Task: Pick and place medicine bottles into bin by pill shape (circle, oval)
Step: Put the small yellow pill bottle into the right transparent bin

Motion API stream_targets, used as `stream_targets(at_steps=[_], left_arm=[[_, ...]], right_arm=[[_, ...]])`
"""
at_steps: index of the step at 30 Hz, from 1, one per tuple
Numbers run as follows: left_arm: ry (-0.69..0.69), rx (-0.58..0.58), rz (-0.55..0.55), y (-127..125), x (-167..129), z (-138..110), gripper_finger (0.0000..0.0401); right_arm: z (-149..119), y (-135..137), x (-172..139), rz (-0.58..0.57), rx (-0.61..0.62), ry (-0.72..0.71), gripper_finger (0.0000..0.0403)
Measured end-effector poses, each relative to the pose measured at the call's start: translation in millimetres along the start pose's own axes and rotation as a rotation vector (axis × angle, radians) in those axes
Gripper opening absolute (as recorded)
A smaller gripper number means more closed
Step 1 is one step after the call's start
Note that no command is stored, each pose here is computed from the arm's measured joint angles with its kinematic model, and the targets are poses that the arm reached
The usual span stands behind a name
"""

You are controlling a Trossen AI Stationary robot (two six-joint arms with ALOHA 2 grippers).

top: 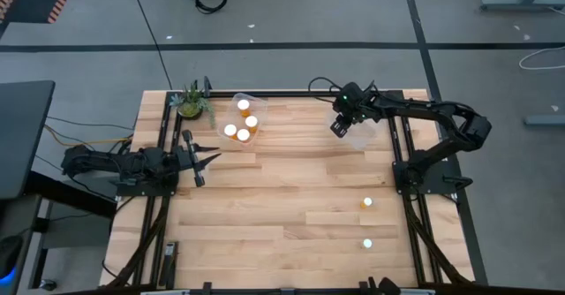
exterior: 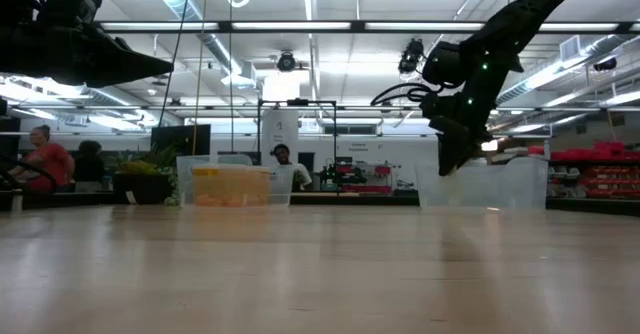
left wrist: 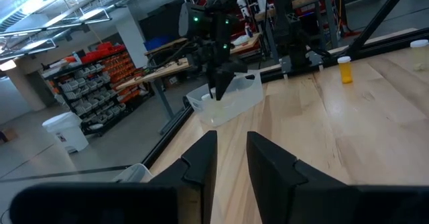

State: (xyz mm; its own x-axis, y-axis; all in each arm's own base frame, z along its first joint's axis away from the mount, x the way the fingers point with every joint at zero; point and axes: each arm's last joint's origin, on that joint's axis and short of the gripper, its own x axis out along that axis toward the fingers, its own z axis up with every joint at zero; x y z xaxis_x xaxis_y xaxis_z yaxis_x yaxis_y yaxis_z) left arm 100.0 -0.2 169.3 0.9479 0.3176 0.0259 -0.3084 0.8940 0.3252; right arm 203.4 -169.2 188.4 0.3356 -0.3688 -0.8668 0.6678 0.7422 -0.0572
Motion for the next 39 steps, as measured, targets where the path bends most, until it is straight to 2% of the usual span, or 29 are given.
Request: stream_targets(at_steps=[14,39], left_arm=[[0.000,0.000,0.000,0,0,0,0.0082],[0.000,0.000,0.000,0,0,0,0.0088]], right_arm=[[-10,1,-1,0.002,0.031,0.109,0.0130],[-16,2,2,-0.003,0.113,0.123,0.0130]])
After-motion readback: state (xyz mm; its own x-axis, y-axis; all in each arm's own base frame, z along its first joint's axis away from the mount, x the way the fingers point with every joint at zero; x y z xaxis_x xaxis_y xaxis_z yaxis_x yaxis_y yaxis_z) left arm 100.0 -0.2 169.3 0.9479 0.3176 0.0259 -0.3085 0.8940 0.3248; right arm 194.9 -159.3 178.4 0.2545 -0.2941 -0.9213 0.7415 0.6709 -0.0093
